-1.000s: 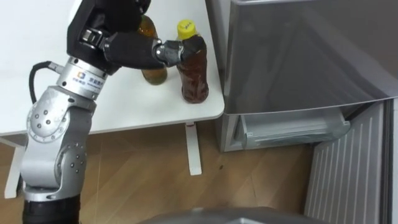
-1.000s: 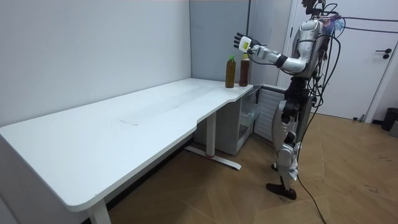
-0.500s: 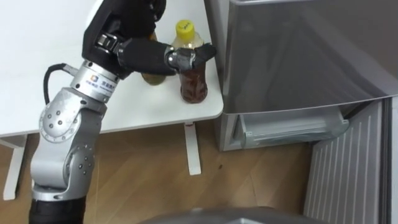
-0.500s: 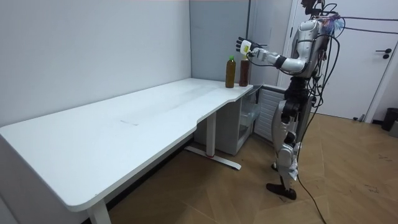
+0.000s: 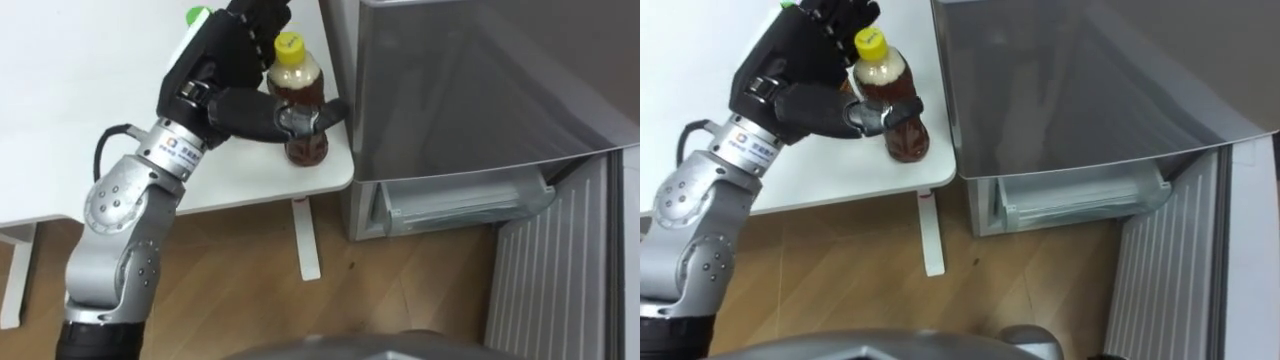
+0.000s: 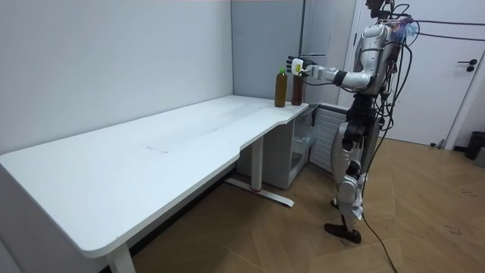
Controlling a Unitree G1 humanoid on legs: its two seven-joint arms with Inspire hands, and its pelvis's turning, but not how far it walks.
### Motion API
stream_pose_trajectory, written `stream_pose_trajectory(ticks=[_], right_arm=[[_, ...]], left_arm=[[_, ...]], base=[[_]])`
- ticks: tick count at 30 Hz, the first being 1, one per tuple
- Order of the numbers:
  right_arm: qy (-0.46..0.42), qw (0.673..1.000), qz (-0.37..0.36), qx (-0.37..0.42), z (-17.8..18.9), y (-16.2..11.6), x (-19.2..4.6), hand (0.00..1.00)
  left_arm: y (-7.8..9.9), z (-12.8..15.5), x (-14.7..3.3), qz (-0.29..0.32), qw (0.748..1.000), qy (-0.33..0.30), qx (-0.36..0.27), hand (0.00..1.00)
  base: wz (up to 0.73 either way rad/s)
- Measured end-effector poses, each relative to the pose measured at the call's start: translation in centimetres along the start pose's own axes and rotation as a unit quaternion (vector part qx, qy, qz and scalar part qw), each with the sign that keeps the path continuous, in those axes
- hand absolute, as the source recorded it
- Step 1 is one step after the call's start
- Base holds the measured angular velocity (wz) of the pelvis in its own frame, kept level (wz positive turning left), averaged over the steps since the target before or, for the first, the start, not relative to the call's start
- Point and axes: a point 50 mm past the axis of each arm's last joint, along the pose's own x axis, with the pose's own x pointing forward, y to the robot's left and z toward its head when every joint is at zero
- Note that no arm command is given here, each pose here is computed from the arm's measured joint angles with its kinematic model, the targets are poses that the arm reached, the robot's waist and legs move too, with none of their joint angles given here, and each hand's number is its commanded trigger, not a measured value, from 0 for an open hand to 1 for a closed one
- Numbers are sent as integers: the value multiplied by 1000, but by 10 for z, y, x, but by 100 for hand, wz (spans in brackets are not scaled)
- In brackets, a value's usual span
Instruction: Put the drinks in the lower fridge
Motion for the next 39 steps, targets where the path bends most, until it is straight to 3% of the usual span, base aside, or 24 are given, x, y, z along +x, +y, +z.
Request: stream_pose_trajectory(ticks=[13,18,39], right_arm=[[6,1000,3,-10,-2,1,0,0],[6,1000,1,-10,-1,0,0,0],[10,1000,6,-26,-2,0,0,0]], left_arm=[[4,-9,-1,10,1000,15,-9,0],[6,-25,-3,17,998,49,-27,0],[11,-21,-2,23,999,42,-21,0]], base=[[0],[0],[-2]])
